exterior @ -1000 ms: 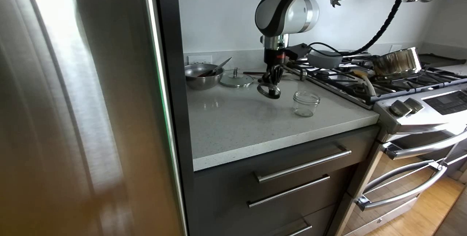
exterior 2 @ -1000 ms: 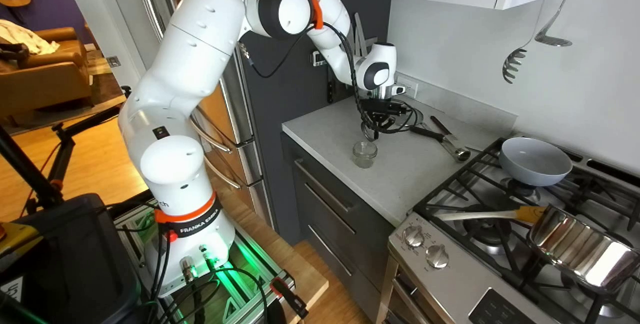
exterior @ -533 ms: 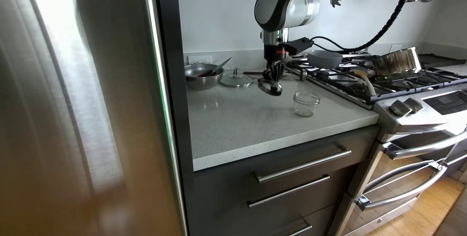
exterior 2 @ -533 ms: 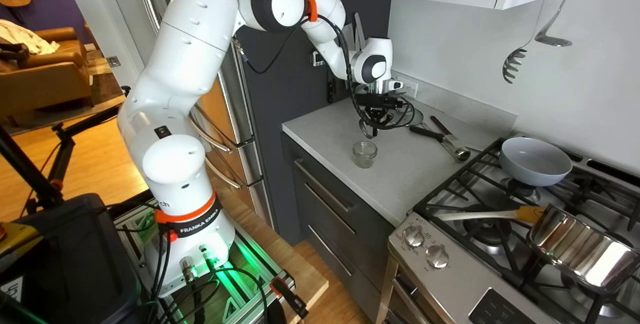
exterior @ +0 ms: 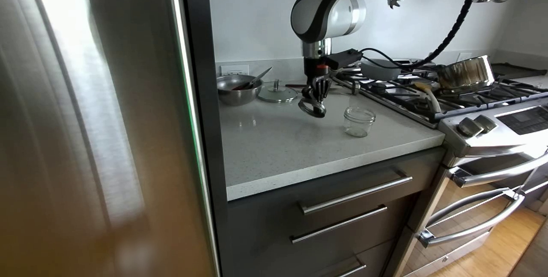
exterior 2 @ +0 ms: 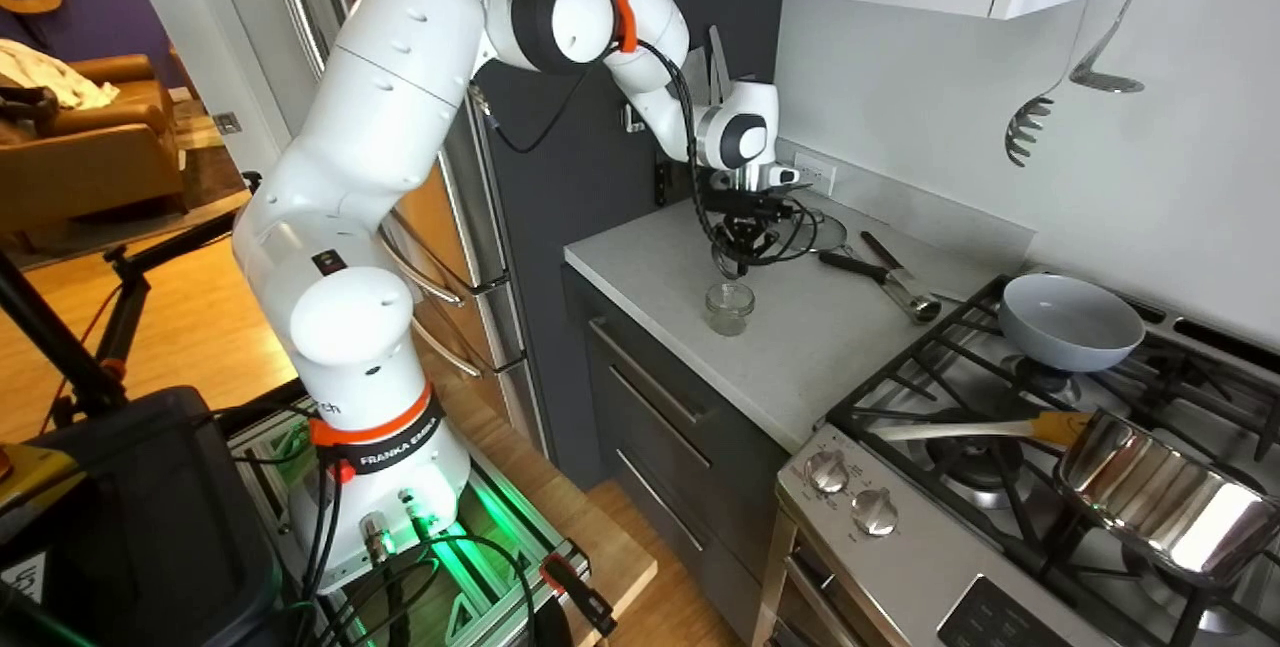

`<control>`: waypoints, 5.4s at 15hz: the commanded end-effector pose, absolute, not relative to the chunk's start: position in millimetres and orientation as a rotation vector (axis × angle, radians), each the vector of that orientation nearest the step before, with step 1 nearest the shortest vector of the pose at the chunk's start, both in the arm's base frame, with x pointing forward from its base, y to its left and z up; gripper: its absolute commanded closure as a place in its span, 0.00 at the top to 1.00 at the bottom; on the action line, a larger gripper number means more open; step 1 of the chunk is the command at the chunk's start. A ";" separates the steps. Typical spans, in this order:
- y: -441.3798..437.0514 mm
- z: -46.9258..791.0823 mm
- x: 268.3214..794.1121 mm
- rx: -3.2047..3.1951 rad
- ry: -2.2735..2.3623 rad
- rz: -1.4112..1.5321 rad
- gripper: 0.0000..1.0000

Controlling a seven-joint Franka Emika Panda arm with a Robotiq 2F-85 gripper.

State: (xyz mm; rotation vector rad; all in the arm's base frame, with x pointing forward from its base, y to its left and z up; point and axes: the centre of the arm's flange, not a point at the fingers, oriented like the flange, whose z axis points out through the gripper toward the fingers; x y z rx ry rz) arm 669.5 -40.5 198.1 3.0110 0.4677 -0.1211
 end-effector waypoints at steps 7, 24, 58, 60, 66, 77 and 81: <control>-35.1 184.4 684.3 2.996 0.453 -0.185 0.34; -47.9 190.4 677.8 2.991 0.677 -0.129 0.41; -40.8 178.8 682.4 2.969 0.995 -0.176 0.10; -41.9 183.8 678.8 2.965 0.983 -0.163 0.00; -45.8 206.7 665.4 2.946 0.908 -0.140 0.02; -31.6 239.2 609.2 2.863 0.494 -0.227 0.02; -39.8 241.0 584.8 2.834 0.299 -0.242 0.02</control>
